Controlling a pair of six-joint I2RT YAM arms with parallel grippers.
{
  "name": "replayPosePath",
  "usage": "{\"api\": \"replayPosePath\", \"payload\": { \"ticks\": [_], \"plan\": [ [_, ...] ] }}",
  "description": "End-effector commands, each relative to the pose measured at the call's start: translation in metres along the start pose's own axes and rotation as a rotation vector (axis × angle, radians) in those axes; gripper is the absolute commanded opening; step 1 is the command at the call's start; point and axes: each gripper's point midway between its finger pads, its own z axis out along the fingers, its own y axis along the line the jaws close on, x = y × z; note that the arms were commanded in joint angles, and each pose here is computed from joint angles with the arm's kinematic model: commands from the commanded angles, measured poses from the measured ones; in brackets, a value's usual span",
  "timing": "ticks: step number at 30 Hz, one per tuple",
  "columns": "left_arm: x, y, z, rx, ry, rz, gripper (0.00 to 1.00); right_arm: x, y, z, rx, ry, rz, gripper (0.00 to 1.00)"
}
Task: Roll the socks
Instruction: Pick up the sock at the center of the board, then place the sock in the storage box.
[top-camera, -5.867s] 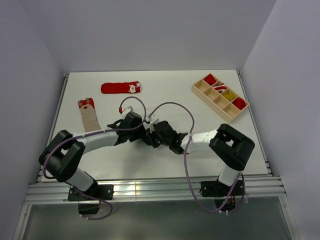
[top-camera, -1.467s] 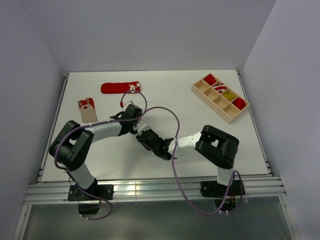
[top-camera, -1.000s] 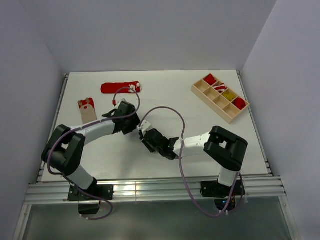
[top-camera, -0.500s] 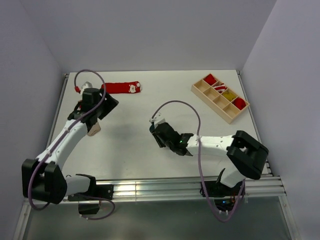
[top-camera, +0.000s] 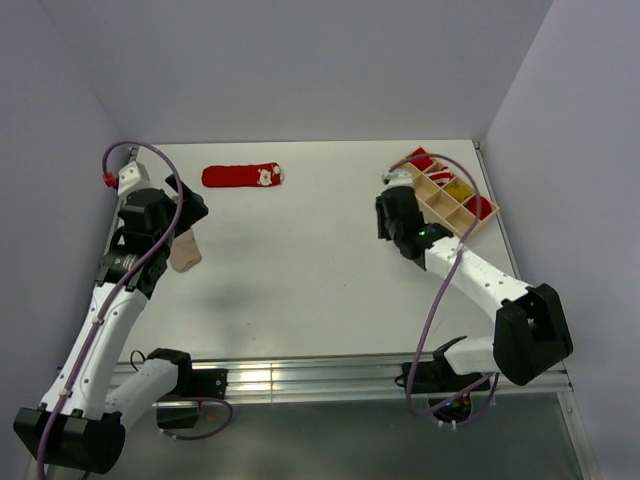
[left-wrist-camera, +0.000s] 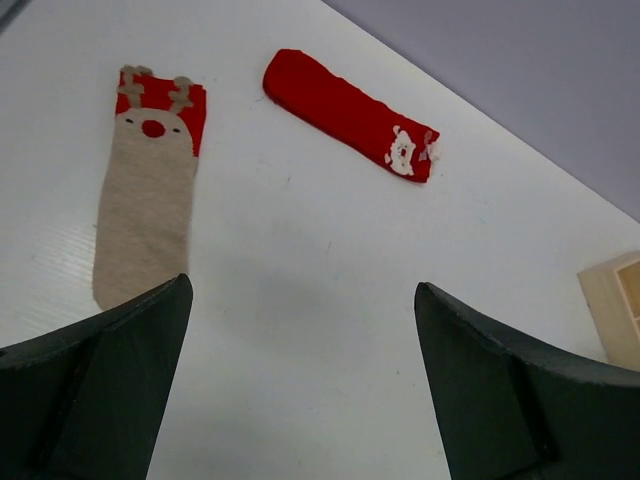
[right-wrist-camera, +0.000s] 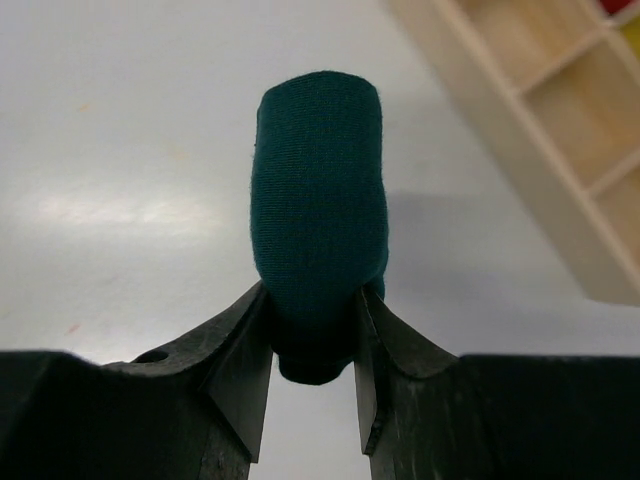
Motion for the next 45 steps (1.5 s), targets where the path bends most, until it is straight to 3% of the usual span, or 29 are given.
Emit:
{"api": "replayPosePath", "payload": {
  "ticks": [1,7,13,19,30,45],
  "plan": [
    [-0.03,0.006,-0.027,-0.059,-0.126,0.104,0.98,-0.028,-0.055,-0.01,0.112,-0.008,0.064,0.0],
    [-0.038,0.005,-0.051,-0.067,-0.244,0.145,0.99,-0.038,-0.135,-0.005,0.25,0.045,0.201,0.0],
    [-0.012,0.012,-0.045,-0.088,-0.239,0.179,0.99,-0.037,-0.178,0.013,0.3,0.11,0.265,0.0],
    [-0.014,0.017,-0.047,-0.103,-0.275,0.161,1.0,-0.023,-0.19,0.035,0.304,0.2,0.322,0.0],
    [-0.007,0.02,-0.047,-0.078,-0.281,0.135,0.99,0.026,-0.216,0.024,0.333,0.339,0.414,0.0],
    [-0.003,0.018,-0.043,-0.076,-0.267,0.147,0.99,0.039,-0.232,0.047,0.328,0.368,0.452,0.0]
  ]
}}
